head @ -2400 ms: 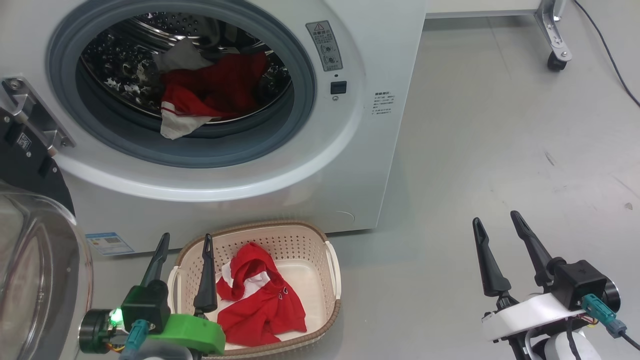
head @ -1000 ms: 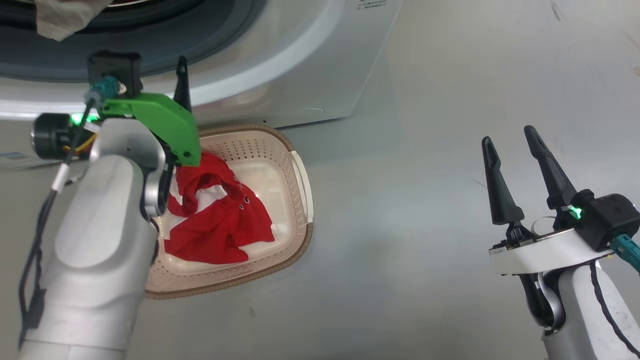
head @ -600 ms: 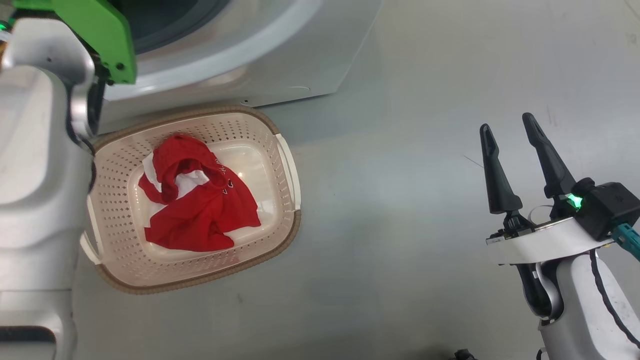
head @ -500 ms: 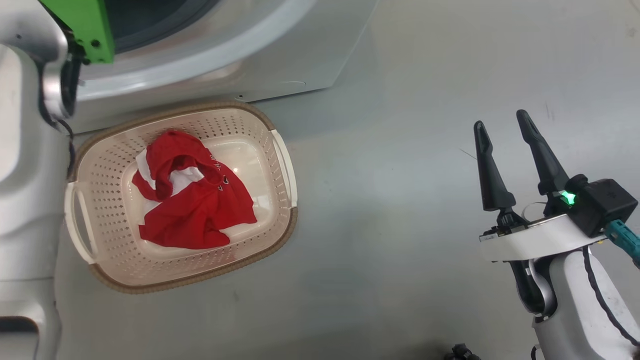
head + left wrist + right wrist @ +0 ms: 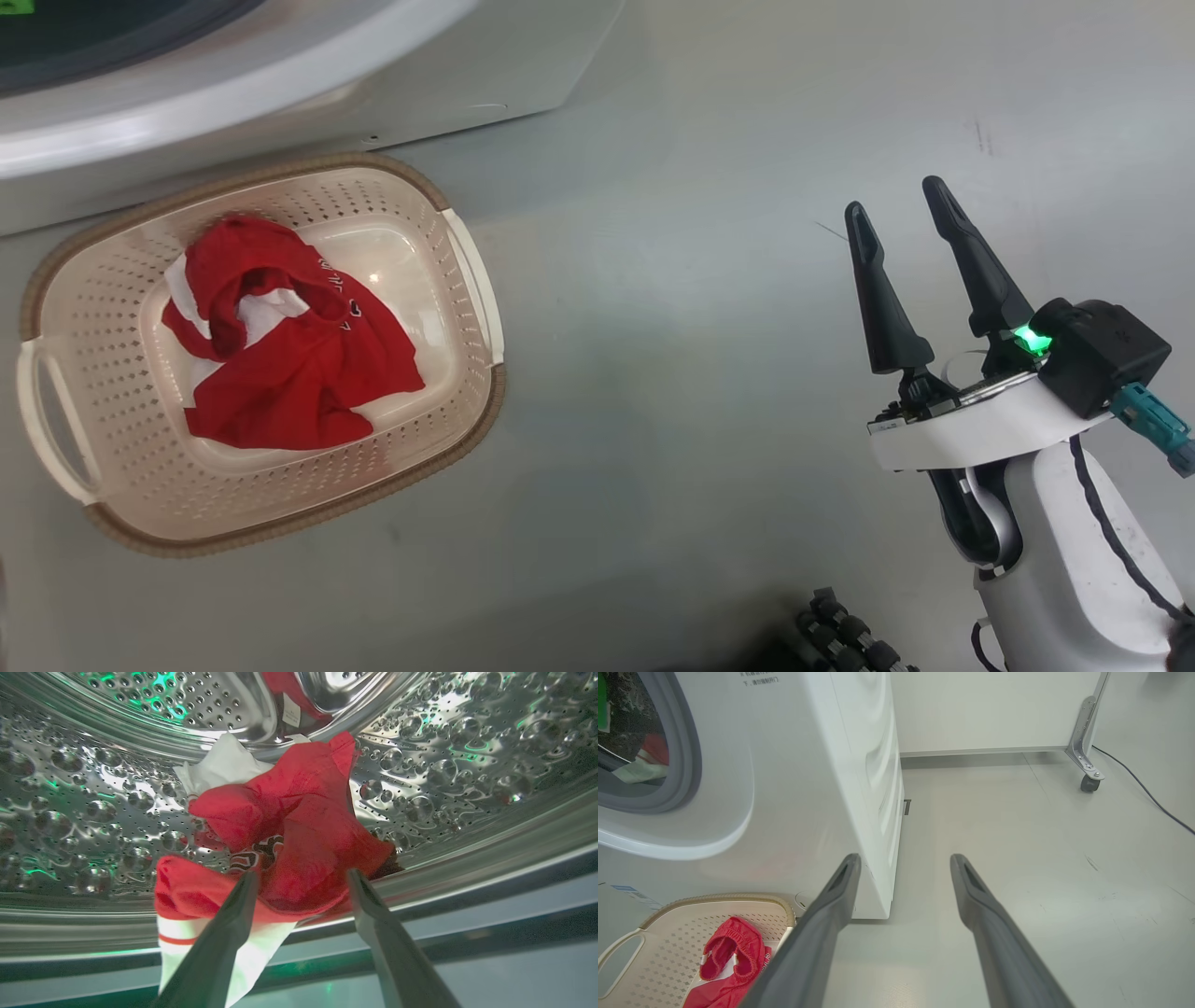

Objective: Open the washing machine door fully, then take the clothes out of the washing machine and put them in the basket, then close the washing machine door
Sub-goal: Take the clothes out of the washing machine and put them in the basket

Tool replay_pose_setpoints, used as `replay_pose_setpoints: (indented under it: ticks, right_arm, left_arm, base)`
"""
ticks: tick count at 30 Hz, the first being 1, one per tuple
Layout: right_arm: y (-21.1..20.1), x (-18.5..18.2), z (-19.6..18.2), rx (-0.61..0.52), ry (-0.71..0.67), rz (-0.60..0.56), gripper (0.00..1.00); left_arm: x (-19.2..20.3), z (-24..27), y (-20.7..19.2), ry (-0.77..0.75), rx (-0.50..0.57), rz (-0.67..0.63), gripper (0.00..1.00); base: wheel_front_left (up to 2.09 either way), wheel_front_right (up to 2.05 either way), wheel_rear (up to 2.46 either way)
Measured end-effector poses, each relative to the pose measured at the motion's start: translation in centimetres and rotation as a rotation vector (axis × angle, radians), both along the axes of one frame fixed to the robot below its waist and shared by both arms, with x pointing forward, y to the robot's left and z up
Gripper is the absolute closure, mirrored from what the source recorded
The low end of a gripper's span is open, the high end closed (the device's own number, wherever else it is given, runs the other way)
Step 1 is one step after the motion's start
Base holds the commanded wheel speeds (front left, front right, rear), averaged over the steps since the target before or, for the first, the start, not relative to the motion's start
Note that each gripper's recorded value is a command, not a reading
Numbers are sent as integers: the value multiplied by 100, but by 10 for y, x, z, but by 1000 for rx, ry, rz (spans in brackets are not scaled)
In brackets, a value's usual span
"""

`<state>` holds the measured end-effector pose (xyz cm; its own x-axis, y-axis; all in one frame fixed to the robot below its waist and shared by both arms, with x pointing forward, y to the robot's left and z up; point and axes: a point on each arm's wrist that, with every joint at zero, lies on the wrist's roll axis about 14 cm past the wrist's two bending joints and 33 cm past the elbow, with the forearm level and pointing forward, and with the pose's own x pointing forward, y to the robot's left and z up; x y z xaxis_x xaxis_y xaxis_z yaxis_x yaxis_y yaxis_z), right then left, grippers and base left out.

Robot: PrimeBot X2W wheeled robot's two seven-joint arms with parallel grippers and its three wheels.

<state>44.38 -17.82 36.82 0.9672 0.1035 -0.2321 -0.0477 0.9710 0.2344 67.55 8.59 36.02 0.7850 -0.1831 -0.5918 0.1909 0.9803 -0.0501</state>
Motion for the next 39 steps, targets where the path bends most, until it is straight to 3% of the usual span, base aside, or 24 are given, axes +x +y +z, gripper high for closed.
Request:
replay_pose_setpoints:
  ticks: [21, 22, 23, 39]
  right_arm:
    - [-11, 2, -17, -12, 43, -15, 0]
    - [-11, 2, -17, -11, 45, -16, 0]
    - [-11, 2, -18, -12, 46, -16, 0]
    - [-18, 11, -17, -29, 33, -9, 0]
  left_arm:
    - [1, -61, 22, 144, 105, 36, 3]
    - [1, -61, 22, 143, 105, 37, 67]
    - [2, -61, 22, 142, 108, 38, 100]
    - [7, -41, 9, 36, 72, 30, 100]
  base:
    - [0, 0, 0]
    - [0, 0, 0]
    - [0, 0, 0]
    - [0, 0, 0]
